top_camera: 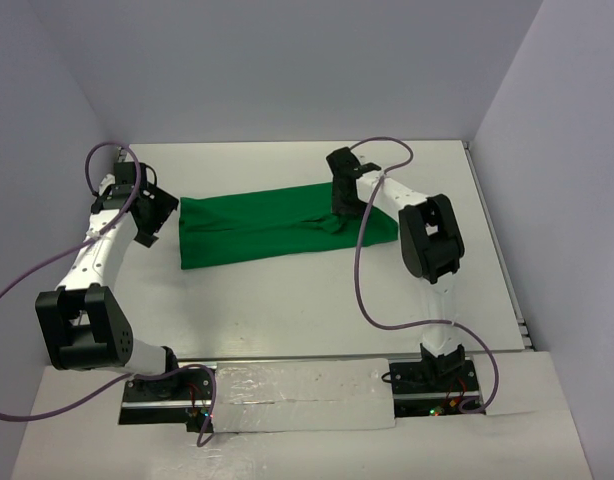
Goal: Fold and stack the t-shirts
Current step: Fold the other side of the tshirt into a rectangle
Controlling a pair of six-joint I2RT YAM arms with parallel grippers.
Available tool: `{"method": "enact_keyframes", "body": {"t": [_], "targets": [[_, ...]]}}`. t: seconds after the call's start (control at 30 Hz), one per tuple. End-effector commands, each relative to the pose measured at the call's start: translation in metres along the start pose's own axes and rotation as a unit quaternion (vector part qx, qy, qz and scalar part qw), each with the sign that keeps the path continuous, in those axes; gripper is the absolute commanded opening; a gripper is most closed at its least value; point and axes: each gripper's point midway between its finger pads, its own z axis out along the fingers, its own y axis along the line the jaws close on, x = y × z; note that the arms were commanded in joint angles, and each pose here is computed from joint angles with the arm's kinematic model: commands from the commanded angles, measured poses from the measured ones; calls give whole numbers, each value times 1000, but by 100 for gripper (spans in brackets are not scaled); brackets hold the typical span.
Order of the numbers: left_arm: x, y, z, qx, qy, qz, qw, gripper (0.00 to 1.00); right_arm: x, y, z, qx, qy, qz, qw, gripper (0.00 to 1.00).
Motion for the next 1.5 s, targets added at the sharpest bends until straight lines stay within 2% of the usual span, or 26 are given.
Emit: {"method": "enact_keyframes", "body": {"t": [0.0,0.2,0.27,0.4,0.7,1.13,1.17,1.2,1.23,1.27,1.33,1.47], "targets": [[1,-5,1,11,1,8,1000,90,-15,4,-4,12,-18,-11,1000,50],[2,-4,0,11,2,10,1000,90,-23,3,-18,10,-40,7,999,22],[3,-4,1,12,3,10,1000,90,-29,4,-26,5,-54,14,998,22],[4,-5,1,14,6,9,1000,90,-38,8,-38,-4,-69,17,997,9],[7,-1,3,9,8,12,1000,90,-52,27,-49,-45,-88,46,994,9],[20,3,13,8,27,12,1000,90,-70,57,-16,-85,-113,135,981,9],[21,2,14,9,28,12,999,89,-69,62,-8,-90,-107,137,981,11],[23,2,14,8,30,14,999,89,-71,67,-4,-97,-101,140,980,17],[23,2,14,8,30,15,999,89,-75,71,-5,-102,-103,142,979,26],[25,2,15,7,31,18,999,89,-70,75,3,-105,-88,139,981,41],[25,3,15,4,30,18,999,90,-74,80,1,-116,-90,140,979,59],[28,5,16,2,33,21,999,89,-85,77,-17,-126,-108,141,976,63]]}}
